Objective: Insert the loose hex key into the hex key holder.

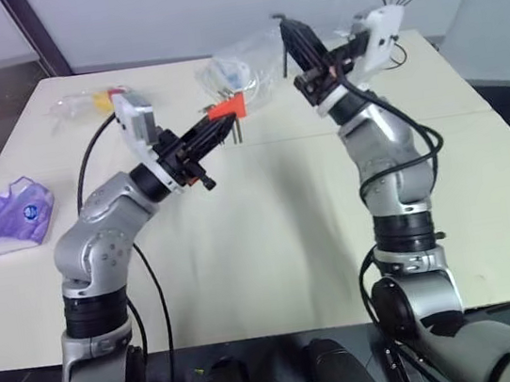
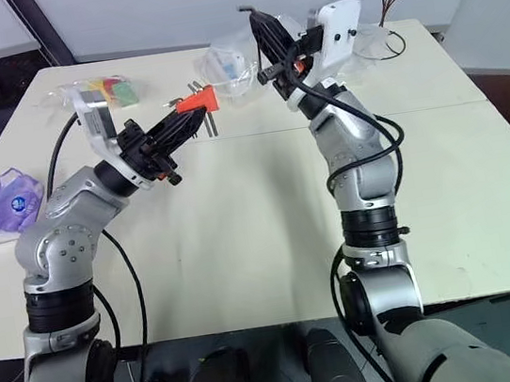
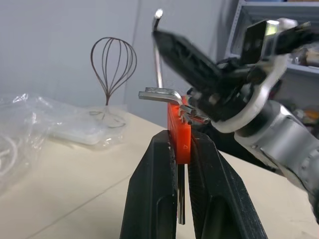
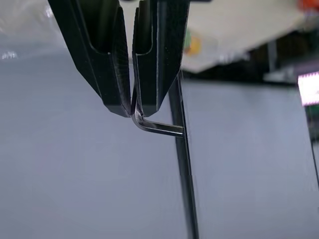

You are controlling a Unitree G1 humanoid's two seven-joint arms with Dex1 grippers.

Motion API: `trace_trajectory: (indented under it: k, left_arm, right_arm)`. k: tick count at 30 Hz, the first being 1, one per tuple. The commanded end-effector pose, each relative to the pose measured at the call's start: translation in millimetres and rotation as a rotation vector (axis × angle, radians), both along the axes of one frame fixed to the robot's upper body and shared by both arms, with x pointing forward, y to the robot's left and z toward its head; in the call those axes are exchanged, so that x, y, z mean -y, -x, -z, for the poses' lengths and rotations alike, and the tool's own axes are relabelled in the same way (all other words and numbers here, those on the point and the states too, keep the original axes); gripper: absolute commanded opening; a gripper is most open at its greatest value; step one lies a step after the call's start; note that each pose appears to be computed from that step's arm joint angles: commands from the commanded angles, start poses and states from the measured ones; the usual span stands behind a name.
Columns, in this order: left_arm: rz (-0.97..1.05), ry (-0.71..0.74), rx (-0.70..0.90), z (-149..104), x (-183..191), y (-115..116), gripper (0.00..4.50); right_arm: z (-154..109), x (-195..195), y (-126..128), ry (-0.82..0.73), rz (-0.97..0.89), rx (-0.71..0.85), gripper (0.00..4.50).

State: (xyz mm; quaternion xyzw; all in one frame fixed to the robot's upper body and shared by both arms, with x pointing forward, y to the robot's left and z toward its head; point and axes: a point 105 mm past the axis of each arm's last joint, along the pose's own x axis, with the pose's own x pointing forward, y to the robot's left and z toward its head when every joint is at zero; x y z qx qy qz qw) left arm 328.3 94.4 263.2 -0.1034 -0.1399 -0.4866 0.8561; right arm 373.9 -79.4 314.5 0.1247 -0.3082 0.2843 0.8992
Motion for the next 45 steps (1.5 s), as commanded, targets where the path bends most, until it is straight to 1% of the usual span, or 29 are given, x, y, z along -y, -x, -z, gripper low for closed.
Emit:
trace_trajectory:
  k: [1,7,10,18,45]
  left_arm:
    - [0.008,0.009,0.07,-14.8,3.4,0.6,0.0]
    - [0.013,0.005,0.082,-17.4,6.1,-2.2,0.0]
    - [0.018,0.001,0.082,-16.3,8.1,-2.2,0.0]
    - [0.018,-0.001,0.082,-15.1,9.1,-2.2,0.0]
    - [-0.005,0.02,0.084,-18.9,6.2,-5.3,0.0]
  right_arm:
    - [-26.6,-13.4,21.5,-0.055,-0.025,0.141,0.06]
    - [-31.1,-31.2,30.0,-0.082,-0.071,0.174,0.06]
    - [-31.0,-39.7,34.2,-0.058,-0.104,0.181,0.06]
    - [-28.2,-47.1,38.8,-0.025,-0.132,0.179,0.06]
    - [-18.5,-48.0,38.3,0.01,-0.135,0.149,0.06]
